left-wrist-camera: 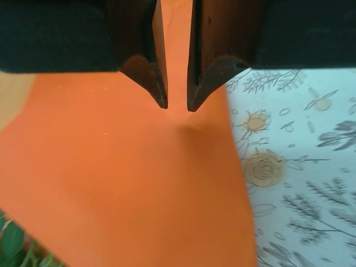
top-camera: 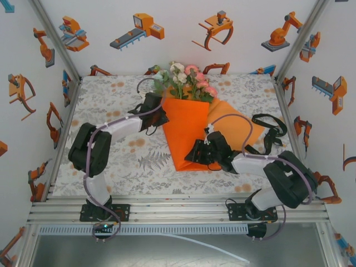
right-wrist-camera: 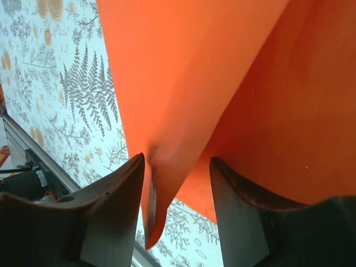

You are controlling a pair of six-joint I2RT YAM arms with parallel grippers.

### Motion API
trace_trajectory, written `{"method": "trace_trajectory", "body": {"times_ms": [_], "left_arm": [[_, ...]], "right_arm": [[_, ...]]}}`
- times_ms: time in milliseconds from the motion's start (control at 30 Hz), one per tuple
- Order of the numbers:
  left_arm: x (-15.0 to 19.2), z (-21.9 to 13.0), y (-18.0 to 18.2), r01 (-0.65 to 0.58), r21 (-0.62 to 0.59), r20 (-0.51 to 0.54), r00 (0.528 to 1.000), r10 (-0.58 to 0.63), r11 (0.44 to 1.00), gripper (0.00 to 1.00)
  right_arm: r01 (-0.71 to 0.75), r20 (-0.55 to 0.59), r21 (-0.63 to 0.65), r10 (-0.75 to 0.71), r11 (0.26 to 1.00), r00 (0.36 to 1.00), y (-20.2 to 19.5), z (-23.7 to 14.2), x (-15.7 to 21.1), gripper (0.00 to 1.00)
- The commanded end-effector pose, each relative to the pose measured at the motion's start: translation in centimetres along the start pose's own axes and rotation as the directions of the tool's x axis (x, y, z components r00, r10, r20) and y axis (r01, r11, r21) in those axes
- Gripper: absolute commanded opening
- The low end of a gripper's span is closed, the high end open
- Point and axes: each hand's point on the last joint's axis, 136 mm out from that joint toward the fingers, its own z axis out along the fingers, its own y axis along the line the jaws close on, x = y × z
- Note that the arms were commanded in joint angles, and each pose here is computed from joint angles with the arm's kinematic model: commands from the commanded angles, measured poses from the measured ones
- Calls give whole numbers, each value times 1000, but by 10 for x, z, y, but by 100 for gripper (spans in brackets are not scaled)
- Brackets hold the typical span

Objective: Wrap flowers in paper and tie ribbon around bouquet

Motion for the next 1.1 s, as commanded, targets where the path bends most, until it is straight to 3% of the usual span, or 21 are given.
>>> {"method": "trace_trajectory", "body": {"times_ms": [0,133,300,400,500,633,733,867,1067], "left_arm": [[-7,5,-26,20,81,-12,1000,-19,997,24],[3,20,-27,18,75,-46,999,-15,997,23],[16,36,-22,60,67,-78,995,-54,996,24],[20,43,-20,85,65,-87,993,-80,994,24],[19,46,-19,91,57,-80,993,-86,994,24],[5,43,-11,110,43,-58,992,-108,993,25],[-13,41,1,137,34,-30,990,-136,990,26],[-41,47,14,126,53,15,992,-127,991,27],[-76,79,29,111,152,65,990,-122,982,27]], "right_arm": [[13,35,91,-16,996,999,-13,-22,-4,59],[85,120,135,-101,987,988,-3,-64,-20,65],[243,240,-26,-230,970,943,58,-94,-43,54],[320,203,-145,-288,936,936,100,-78,-45,52],[323,91,-218,-310,921,946,118,-39,-31,44],[291,-25,-140,-297,946,955,93,10,-16,39],[289,-71,-68,-294,955,953,68,26,-6,36],[275,-138,7,-271,962,953,38,34,12,33],[214,-141,44,-206,976,968,18,28,25,30]]}}
